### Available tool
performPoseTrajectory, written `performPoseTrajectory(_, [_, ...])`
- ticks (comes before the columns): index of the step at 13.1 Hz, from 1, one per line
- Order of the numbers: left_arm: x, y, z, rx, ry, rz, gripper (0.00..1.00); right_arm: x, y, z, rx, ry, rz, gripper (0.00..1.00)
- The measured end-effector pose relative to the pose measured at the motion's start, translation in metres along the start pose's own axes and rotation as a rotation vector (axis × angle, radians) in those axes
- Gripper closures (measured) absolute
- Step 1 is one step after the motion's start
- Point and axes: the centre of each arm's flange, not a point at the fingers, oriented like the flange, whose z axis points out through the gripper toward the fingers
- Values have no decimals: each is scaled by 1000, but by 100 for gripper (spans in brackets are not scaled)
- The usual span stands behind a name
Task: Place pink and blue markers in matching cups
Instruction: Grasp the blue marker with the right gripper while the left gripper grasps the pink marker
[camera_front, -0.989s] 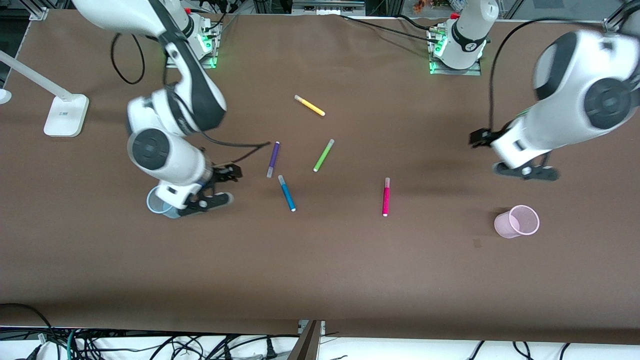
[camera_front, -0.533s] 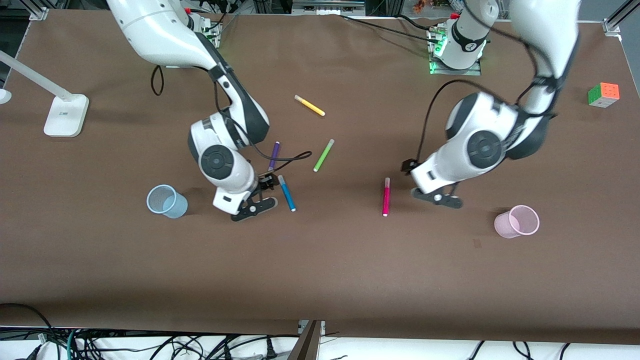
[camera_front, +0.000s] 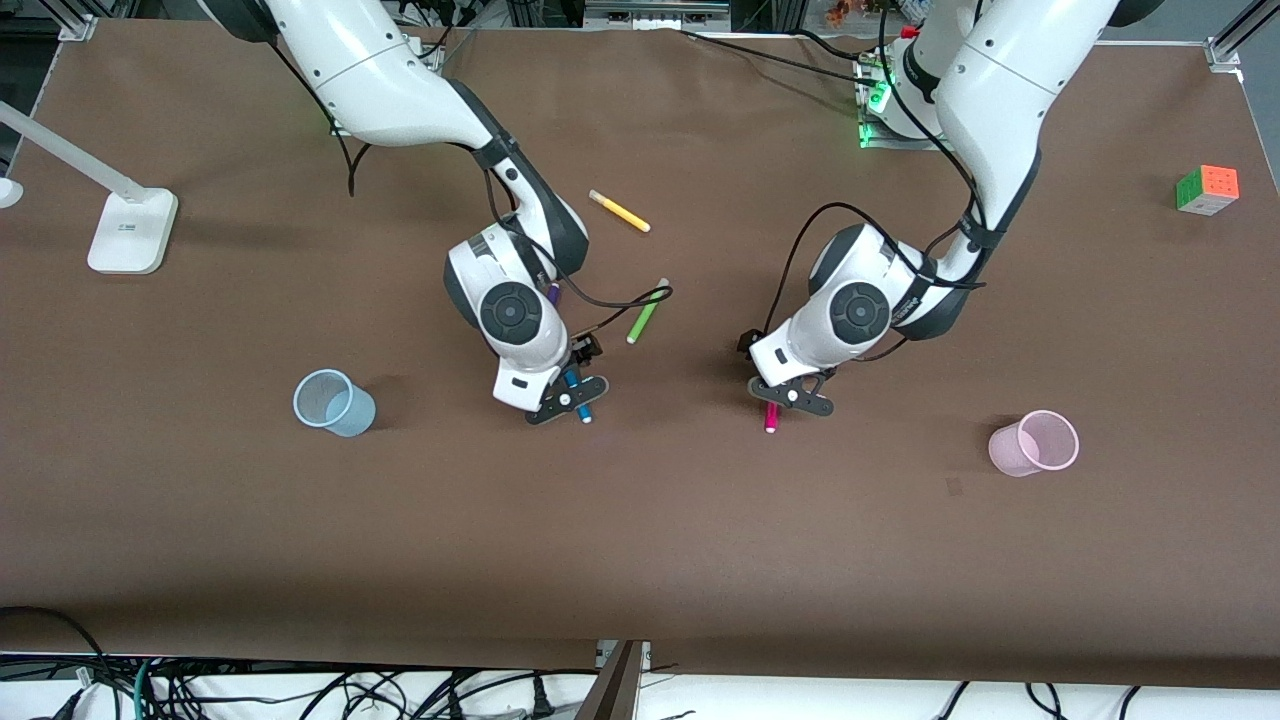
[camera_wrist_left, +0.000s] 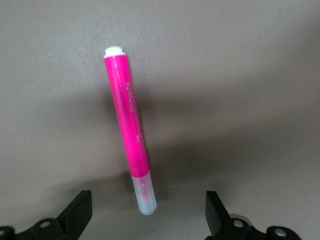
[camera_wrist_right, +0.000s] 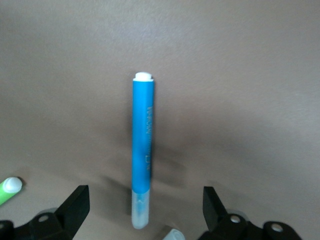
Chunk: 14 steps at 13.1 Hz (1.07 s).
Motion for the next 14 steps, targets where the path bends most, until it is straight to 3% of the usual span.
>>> performPoseTrajectory(1, [-1,3,3,27,2,4,0,0,0,2,-1,-2,0,7])
performPoseTrajectory(3, [-3,9,9,67,6,16,6,0,2,4,-3,-5,2,31])
performPoseTrajectory(5, [-3,11,10,73,8,18,28,-1,1,7,-3,-9,0,39])
performPoseTrajectory(9, [-2,10,8,113,24,62,69,-1,-1,9,-3,-8,-2,83])
performPoseTrajectory(10, [-2,11,7,121,27,72,80,-1,-1,9,-3,-6,-2,83])
performPoseTrajectory(14, [-2,4,-5,154,-18,63,82,11,7,-28,-12,15,-4,83])
